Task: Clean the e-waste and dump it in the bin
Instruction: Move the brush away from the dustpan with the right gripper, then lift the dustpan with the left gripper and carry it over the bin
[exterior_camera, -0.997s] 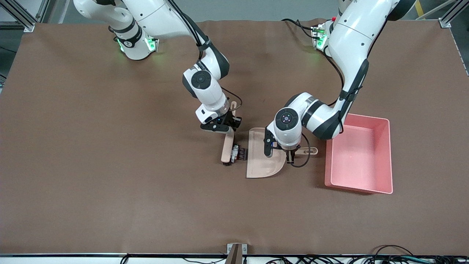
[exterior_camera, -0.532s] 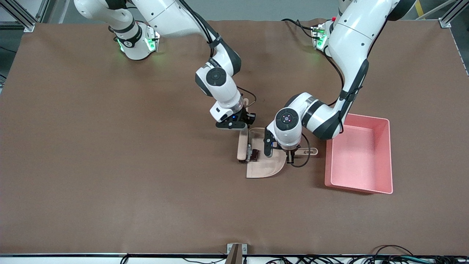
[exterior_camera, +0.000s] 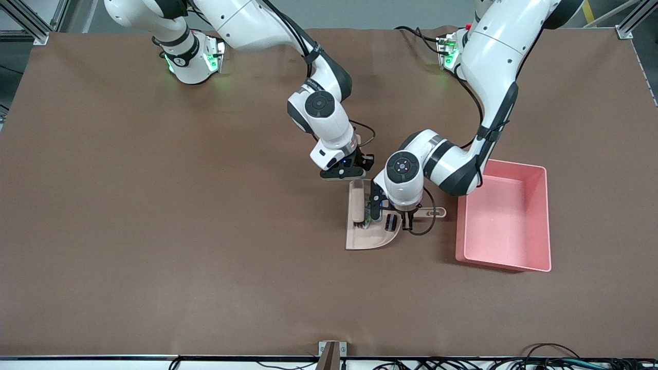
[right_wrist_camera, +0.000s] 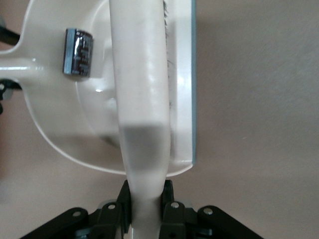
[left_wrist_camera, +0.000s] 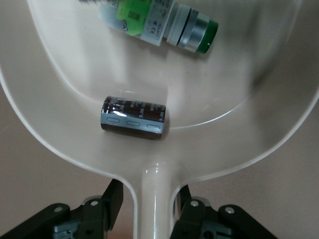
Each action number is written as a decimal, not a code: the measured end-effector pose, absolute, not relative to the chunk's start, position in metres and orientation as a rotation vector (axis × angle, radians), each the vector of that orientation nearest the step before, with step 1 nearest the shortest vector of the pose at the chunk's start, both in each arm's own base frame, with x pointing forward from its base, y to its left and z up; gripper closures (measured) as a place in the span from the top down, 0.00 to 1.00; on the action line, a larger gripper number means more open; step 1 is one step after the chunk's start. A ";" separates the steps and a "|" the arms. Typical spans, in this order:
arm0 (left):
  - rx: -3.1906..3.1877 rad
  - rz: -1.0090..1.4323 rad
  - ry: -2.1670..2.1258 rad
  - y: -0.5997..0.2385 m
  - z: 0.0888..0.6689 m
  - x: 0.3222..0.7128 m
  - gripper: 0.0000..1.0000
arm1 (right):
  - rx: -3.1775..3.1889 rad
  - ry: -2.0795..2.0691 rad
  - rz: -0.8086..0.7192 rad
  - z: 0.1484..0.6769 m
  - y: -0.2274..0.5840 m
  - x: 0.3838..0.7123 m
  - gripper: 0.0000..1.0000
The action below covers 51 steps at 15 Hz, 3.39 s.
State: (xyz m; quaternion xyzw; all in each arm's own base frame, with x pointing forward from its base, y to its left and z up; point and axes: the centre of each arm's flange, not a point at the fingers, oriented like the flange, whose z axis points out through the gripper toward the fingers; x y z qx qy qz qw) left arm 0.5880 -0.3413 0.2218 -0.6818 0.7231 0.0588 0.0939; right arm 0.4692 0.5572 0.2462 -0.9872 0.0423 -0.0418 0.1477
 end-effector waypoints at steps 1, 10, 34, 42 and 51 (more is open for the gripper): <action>-2.023 0.174 2.145 -0.341 0.222 0.588 0.52 | -2.854 0.128 -0.109 0.247 0.550 0.477 0.27; -2.047 0.179 2.141 -0.345 0.229 0.587 0.41 | -3.012 0.207 -0.086 0.311 0.407 0.587 0.27; -2.159 0.129 2.025 -0.353 0.257 0.599 0.34 | -3.146 0.116 -0.139 0.251 -0.048 0.590 0.27; -2.143 0.254 1.994 -0.345 0.323 0.599 0.34 | -3.085 0.223 -0.179 0.243 -0.049 0.528 0.27; -1.982 0.353 2.130 -0.241 0.352 0.586 0.34 | -3.083 0.246 -0.165 0.226 -0.044 0.502 0.27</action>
